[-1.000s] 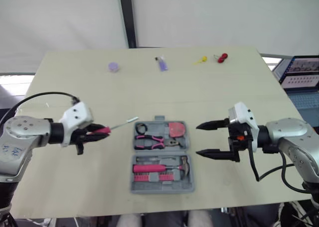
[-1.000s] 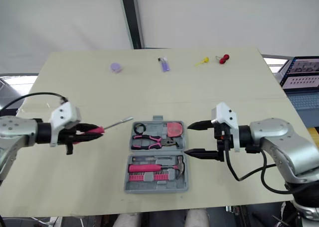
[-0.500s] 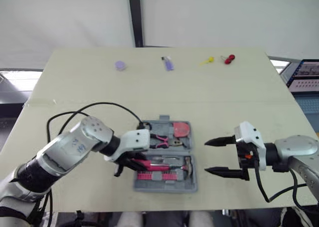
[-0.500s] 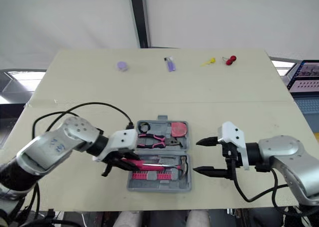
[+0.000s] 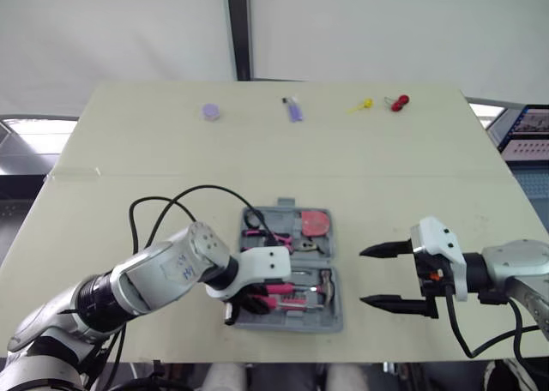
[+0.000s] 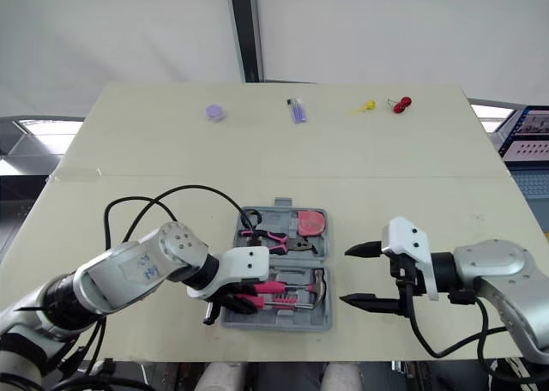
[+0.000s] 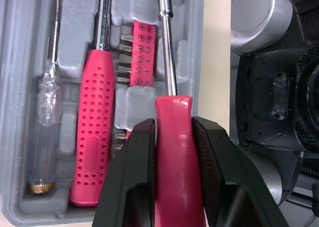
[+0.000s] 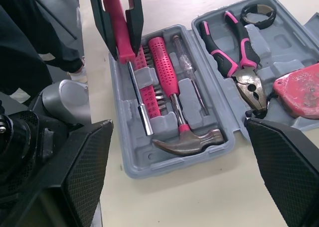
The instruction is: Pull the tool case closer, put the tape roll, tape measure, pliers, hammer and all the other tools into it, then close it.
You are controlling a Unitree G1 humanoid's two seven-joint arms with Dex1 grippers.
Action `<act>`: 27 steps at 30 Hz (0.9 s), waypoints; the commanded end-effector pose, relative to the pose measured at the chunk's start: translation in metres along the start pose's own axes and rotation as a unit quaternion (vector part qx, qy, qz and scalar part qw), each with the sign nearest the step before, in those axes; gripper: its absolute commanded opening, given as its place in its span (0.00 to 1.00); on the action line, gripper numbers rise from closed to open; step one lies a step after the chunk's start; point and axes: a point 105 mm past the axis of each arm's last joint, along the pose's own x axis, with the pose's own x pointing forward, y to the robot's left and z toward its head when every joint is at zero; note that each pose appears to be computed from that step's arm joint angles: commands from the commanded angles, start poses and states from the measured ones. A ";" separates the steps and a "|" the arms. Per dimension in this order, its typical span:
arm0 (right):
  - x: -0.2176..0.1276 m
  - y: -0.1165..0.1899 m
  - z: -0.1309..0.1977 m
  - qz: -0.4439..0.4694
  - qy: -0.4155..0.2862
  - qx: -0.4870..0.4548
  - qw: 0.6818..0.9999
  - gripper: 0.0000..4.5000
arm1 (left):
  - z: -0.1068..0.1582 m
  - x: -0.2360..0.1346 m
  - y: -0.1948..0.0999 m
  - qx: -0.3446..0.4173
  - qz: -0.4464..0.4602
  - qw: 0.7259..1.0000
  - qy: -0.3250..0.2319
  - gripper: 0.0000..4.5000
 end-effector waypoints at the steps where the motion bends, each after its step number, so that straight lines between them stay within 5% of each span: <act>1: -0.003 0.002 0.010 0.001 -0.009 -0.021 1.000 1.00 | 0.007 0.000 -0.010 0.015 -0.006 1.000 0.000 0.14; 27: -0.008 0.011 0.009 0.009 0.003 -0.009 1.000 1.00 | 0.008 0.020 -0.008 0.008 -0.019 1.000 0.009 0.14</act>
